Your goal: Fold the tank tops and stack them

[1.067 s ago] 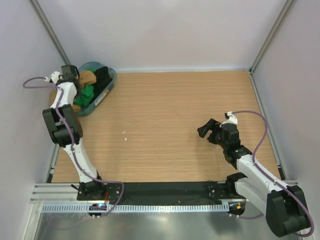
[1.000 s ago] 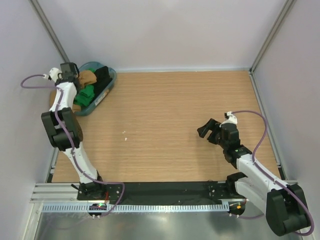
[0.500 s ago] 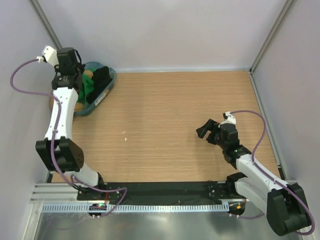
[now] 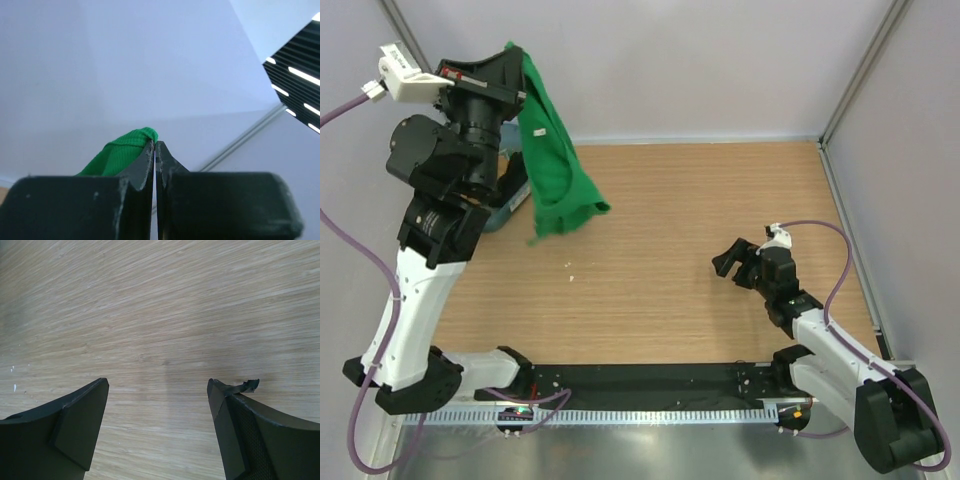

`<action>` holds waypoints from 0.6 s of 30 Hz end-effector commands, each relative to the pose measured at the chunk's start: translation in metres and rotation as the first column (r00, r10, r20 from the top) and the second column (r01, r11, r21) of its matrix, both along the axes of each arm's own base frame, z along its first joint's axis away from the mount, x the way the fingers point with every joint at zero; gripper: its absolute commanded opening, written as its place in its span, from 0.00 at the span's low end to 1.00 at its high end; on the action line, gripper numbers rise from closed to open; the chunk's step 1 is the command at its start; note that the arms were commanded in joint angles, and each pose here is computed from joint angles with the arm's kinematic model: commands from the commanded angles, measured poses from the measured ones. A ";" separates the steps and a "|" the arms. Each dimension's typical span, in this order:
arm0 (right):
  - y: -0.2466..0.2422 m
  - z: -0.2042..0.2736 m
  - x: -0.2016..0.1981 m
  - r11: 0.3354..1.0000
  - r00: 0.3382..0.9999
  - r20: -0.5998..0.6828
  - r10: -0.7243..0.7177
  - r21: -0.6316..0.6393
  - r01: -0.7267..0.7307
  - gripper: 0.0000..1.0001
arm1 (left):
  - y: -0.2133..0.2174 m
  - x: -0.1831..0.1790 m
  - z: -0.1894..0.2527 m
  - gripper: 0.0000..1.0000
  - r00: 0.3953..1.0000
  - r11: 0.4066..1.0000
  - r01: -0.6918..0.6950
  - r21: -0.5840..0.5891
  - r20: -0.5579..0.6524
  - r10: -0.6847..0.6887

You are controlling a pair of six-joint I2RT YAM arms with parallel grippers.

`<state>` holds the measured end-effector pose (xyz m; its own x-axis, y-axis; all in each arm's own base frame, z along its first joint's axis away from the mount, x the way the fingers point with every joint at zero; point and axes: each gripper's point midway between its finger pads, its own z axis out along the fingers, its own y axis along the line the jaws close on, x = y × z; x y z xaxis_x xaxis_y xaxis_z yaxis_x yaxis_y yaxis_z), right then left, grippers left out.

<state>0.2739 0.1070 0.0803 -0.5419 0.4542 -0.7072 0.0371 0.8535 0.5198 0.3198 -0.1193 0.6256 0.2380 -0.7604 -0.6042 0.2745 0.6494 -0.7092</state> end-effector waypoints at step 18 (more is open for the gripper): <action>0.021 0.016 0.008 0.996 0.994 0.065 0.088 0.010 -0.089 0.85 | 0.105 0.030 -0.319 0.13 0.780 0.924 -0.381 -0.044 -0.552 0.295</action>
<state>0.2741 0.1132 0.0801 -0.5495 0.4404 -0.7100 0.0126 0.8541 0.5200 0.3643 -0.0538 0.3381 0.0539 -0.7032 -0.7089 -0.3086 0.6635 -0.6816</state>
